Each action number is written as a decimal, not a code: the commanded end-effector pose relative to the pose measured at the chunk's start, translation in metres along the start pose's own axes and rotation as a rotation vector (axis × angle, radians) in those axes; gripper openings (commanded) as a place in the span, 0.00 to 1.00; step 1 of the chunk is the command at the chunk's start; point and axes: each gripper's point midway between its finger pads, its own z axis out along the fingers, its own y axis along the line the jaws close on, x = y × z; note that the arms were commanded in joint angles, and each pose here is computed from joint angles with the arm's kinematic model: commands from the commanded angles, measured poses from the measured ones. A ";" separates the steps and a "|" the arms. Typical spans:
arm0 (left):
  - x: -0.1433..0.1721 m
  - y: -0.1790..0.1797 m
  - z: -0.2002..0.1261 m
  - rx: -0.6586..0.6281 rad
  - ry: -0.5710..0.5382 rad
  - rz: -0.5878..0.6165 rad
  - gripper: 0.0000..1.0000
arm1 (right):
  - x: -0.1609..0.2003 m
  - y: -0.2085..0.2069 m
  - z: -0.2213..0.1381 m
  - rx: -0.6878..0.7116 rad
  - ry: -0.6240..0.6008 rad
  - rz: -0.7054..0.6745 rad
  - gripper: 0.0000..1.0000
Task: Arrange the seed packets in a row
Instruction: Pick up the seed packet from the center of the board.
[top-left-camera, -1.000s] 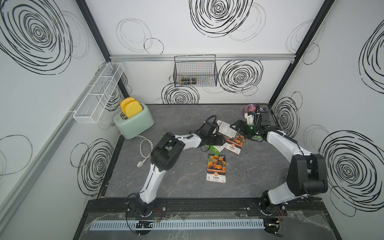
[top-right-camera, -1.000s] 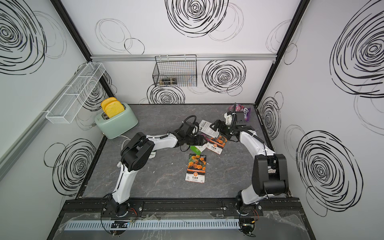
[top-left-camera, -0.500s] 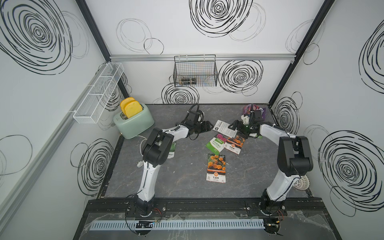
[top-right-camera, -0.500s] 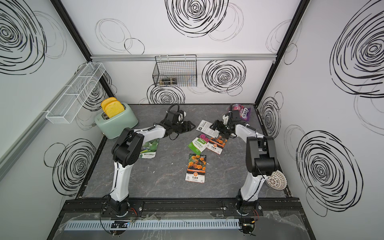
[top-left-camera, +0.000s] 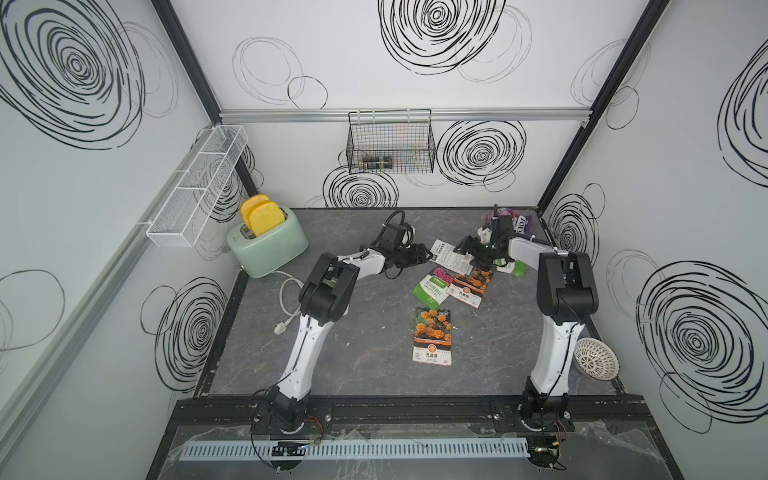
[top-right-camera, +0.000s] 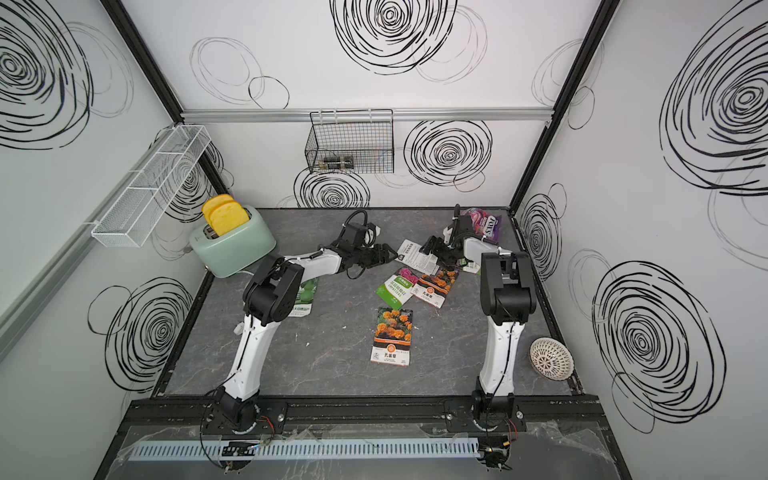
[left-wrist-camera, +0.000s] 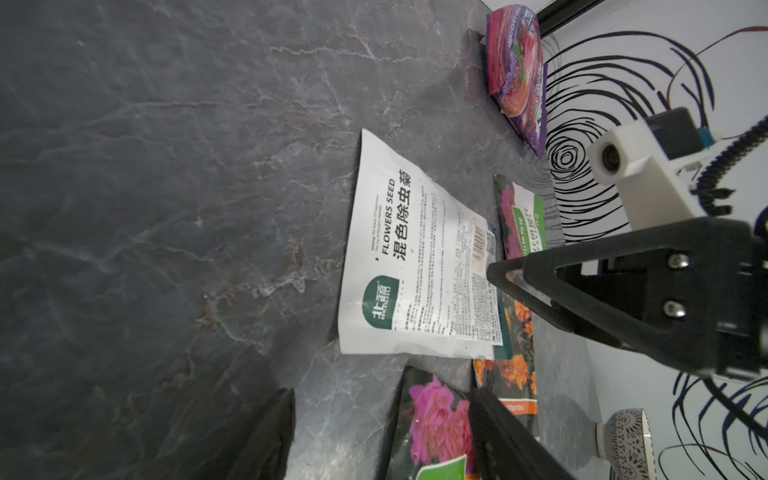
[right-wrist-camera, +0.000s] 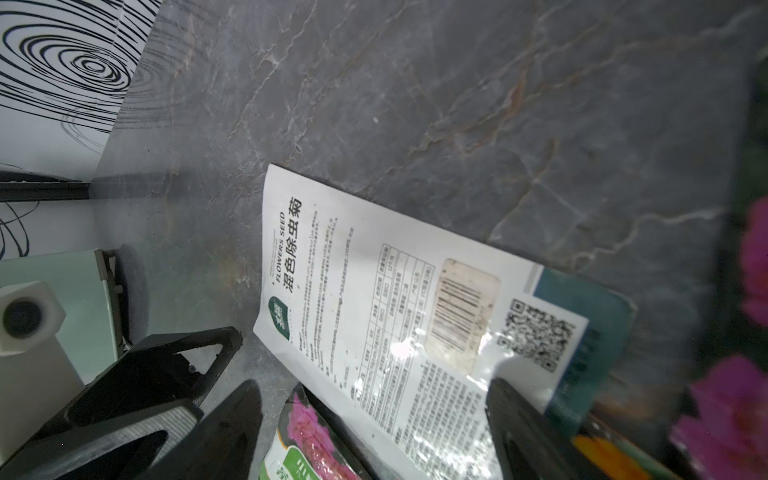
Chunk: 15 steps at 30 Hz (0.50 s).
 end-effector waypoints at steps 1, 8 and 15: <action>-0.001 -0.006 0.005 0.021 0.006 0.013 0.72 | 0.022 -0.029 0.010 0.080 0.075 0.052 0.86; 0.016 -0.009 0.015 0.035 0.059 0.003 0.72 | 0.028 -0.033 0.013 0.066 0.090 0.084 0.86; 0.039 -0.008 0.028 0.028 0.101 -0.067 0.71 | 0.031 -0.035 0.016 0.055 0.096 0.099 0.86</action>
